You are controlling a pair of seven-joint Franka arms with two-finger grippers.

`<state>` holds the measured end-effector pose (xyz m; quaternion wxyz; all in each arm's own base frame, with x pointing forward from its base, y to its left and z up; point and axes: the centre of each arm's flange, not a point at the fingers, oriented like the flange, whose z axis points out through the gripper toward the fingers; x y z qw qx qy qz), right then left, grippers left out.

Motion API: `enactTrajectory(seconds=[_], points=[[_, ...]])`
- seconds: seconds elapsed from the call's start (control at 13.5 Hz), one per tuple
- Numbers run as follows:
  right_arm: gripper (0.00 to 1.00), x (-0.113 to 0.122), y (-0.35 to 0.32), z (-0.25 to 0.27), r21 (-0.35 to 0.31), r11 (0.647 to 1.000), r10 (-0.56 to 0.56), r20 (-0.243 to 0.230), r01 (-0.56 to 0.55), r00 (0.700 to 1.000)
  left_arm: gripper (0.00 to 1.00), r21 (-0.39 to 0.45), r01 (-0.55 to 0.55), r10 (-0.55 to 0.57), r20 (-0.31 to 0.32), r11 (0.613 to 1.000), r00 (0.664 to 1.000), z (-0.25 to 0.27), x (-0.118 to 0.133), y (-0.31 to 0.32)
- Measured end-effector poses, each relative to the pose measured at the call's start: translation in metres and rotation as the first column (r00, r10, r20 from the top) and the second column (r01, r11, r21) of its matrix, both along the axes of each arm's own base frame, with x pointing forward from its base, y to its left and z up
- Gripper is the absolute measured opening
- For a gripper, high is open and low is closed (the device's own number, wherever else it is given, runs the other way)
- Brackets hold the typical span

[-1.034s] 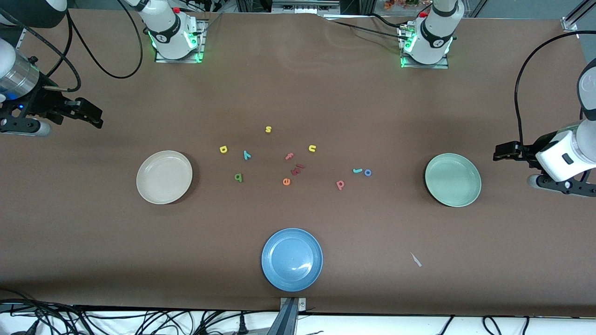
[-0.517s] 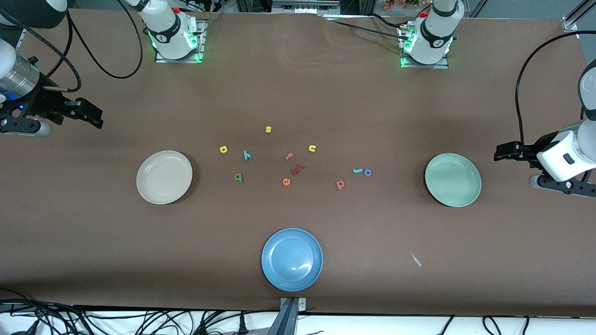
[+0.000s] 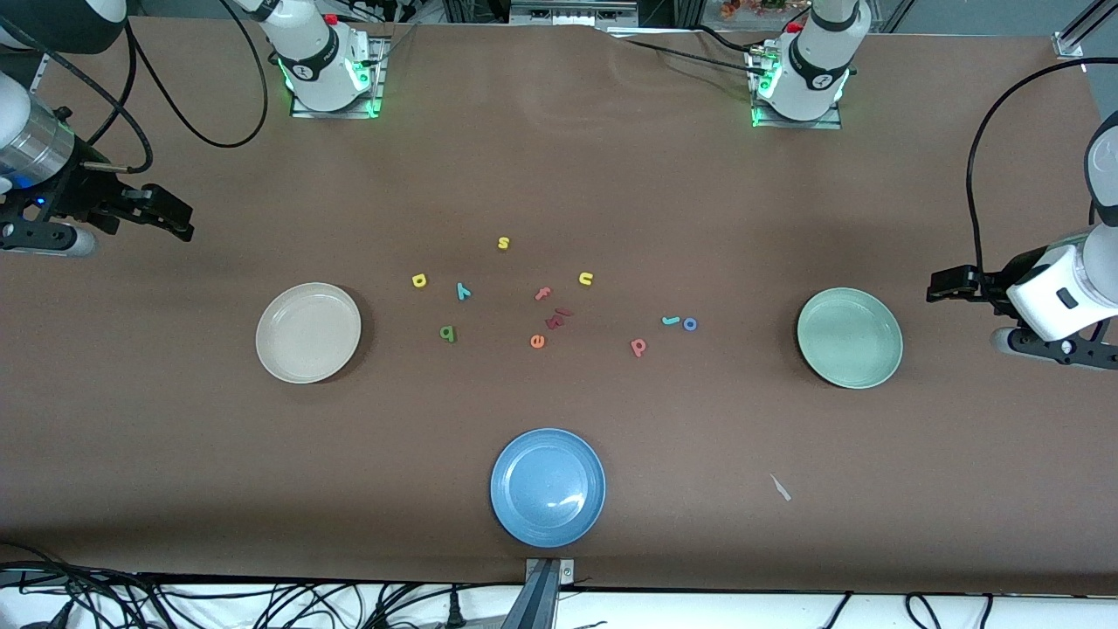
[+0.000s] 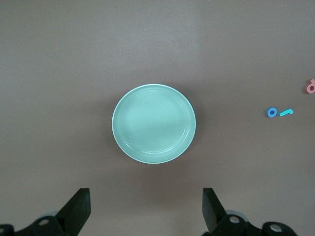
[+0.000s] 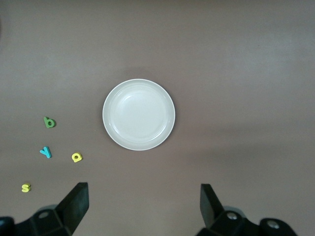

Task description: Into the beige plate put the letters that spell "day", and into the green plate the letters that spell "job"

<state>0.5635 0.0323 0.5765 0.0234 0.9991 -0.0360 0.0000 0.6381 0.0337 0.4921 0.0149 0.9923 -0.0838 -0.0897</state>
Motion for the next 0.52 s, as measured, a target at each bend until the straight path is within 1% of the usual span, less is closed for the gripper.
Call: enactTrajectory(seconds=[0.52], points=[[1.0, 0.0007, -0.0024, -0.0015, 0.0, 1.0, -0.004, -0.003, 0.004, 1.0, 1.0, 0.0, 0.0, 0.0, 0.0, 1.0, 1.0, 0.0001, 0.0, 0.0002]])
